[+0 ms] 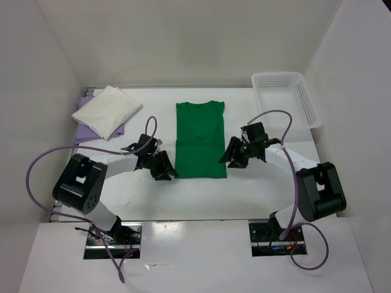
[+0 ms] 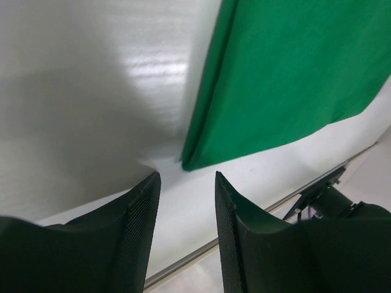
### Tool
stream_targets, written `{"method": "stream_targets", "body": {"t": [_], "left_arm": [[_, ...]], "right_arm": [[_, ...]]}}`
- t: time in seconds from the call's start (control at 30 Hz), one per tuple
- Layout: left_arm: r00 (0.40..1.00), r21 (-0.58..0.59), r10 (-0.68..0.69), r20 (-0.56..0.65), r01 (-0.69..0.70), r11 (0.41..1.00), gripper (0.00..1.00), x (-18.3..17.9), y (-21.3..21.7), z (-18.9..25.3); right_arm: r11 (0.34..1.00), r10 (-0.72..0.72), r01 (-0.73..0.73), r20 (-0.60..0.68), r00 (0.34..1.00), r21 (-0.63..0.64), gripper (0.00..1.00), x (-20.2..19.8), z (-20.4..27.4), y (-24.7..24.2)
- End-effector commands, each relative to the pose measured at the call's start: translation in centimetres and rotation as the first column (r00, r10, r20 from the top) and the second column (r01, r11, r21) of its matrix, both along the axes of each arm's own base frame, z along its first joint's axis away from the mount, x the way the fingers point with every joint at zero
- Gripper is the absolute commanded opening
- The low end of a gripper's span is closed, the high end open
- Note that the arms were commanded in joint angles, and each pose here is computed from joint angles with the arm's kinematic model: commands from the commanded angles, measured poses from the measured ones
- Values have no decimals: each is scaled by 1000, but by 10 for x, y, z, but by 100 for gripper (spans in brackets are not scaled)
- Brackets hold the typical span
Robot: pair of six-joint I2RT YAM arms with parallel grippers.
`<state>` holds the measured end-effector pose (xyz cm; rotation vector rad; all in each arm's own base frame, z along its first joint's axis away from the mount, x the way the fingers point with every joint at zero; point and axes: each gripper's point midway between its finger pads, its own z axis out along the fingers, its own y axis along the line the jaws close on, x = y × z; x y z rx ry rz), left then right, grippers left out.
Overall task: Fold and stack the t-shirts
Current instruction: Fold the folded rectangular tshirt in 1/3 of the way, then grab one side of the 2/3 rectangular tshirt with both arms
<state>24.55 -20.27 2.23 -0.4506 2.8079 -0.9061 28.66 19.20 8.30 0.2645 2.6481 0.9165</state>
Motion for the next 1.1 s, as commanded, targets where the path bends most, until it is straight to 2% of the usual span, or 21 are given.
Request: {"method": "stream_targets", "body": {"t": [0.0, 0.13, 0.23, 0.43, 0.57, 0.6, 0.7, 0.77, 0.9, 0.93, 0.97, 1.0, 1.07], "left_arm": [[1000, -18, -11, 23, 11, 1000, 48, 13, -6, -1], [1000, -22, -15, 9, 15, 1000, 44, 12, -7, -6], [1000, -18, -15, -1, 15, 1000, 39, 11, -7, -9], [1000, -16, -22, 4, 22, 1000, 30, 11, -7, -10], [1000, -13, -22, -5, 22, 1000, 22, 10, -6, -12], [1000, -13, -22, -5, 22, 1000, 19, 10, -6, -12], [1000, -14, -30, 10, 30, 999, 5, 11, -7, -10], [999, -12, -38, 18, 38, 999, 0, 9, -5, -4], [995, -22, -98, -6, 98, 995, 0, -14, -1, 9], [994, -30, -113, -7, 113, 993, 0, -23, 1, 16], [990, -28, -143, -15, 143, 989, 0, -34, 4, 19], [985, -21, -153, -73, 152, 988, 0, -52, 10, 20], [984, -49, -172, -51, 170, 984, 0, -68, 12, 43]], "right_arm": [[998, -60, 61, -85, 995, 6, 57, -31, -24, -15], [997, -72, 78, -153, 986, 28, 58, -45, -37, -14], [995, -92, 98, -154, 984, 28, 58, -39, -41, -13], [992, -124, 122, -193, 973, -19, 47, -36, -68, -17], [988, -155, 151, -165, 974, -41, 29, -21, -71, -19], [988, -155, 151, -165, 974, -41, 20, -21, -71, -19], [987, -157, 149, -189, 969, -53, 1, -27, -73, -21], [988, -156, 150, -170, 973, -44, 0, -27, -62, -21], [995, -103, 97, -212, 972, -38, 0, -63, -49, -7], [998, -59, 51, -252, 966, -41, 0, -85, -49, 0], [999, -41, 35, -239, 970, -29, 0, -92, -38, 5], [999, -32, 31, -277, 960, -10, 0, -107, -33, 10], [999, 20, -11, -294, 956, 32, 0, -139, -15, 17]]}}
